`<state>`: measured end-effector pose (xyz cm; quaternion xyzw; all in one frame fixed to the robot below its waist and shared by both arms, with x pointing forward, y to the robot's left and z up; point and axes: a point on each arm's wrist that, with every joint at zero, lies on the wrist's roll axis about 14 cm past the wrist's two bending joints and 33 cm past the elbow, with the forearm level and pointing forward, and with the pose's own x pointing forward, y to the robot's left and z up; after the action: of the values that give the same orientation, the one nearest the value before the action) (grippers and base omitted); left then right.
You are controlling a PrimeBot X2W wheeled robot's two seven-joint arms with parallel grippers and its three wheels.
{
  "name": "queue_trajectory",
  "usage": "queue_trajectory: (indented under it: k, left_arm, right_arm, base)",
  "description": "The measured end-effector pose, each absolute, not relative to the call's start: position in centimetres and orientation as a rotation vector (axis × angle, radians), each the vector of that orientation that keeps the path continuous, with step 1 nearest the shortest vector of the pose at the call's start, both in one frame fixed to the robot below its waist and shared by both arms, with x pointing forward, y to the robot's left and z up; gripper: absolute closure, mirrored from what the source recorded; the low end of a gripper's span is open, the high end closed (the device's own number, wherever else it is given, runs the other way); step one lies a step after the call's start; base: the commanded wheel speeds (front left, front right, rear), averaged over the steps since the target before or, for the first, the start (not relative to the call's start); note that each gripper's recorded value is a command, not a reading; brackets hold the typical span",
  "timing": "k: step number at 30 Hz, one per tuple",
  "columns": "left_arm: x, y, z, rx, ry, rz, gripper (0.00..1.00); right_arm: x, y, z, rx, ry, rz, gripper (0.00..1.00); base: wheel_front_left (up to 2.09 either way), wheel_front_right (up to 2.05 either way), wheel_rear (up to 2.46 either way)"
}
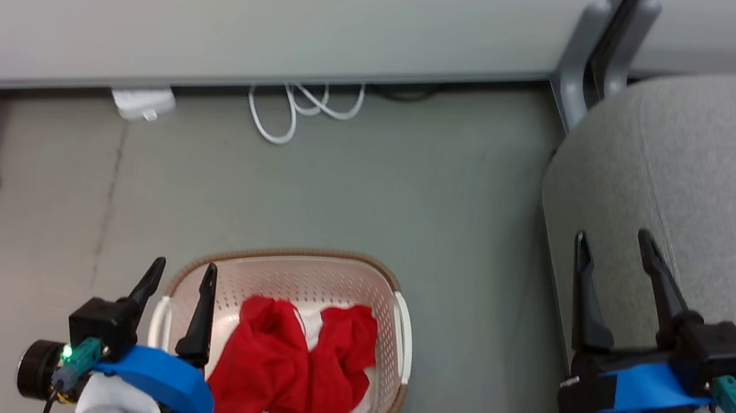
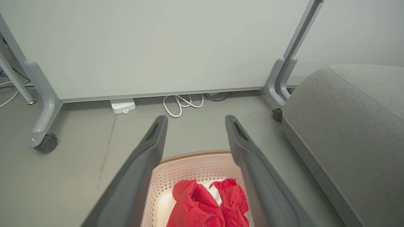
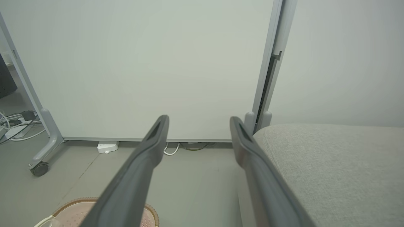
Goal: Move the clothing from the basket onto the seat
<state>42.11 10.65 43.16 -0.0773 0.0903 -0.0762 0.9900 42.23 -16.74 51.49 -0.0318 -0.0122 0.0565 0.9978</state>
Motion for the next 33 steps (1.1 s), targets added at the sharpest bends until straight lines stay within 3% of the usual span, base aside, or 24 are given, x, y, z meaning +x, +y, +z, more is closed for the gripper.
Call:
queue_trajectory:
  k: [5, 15, 23, 33]
  left_arm:
    - [44.5, 9.2, 37.2, -0.134, 0.352, -0.208, 0.0]
    - [46.8, 7.5, 26.0, -0.081, 0.66, -0.261, 0.0]
    - [45.5, 6.7, 17.8, -0.001, 0.881, -0.285, 0.0]
    - [44.7, 6.2, 12.6, 0.035, 0.992, -0.268, 0.0]
  right_arm:
    - [44.8, -16.9, 49.9, -0.074, -0.011, 0.118, 0.0]
    - [46.7, -18.6, 45.0, -0.061, 0.071, 0.091, 0.0]
    - [46.2, -20.6, 41.3, -0.069, 0.156, 0.048, 0.0]
    - [44.9, -22.3, 38.0, -0.06, 0.249, 0.004, 0.0]
  base:
    - [0.0, 0.0, 0.0]
    - [0.0, 0.0, 0.0]
    - [0.0, 0.0, 0.0]
    - [0.0, 0.0, 0.0]
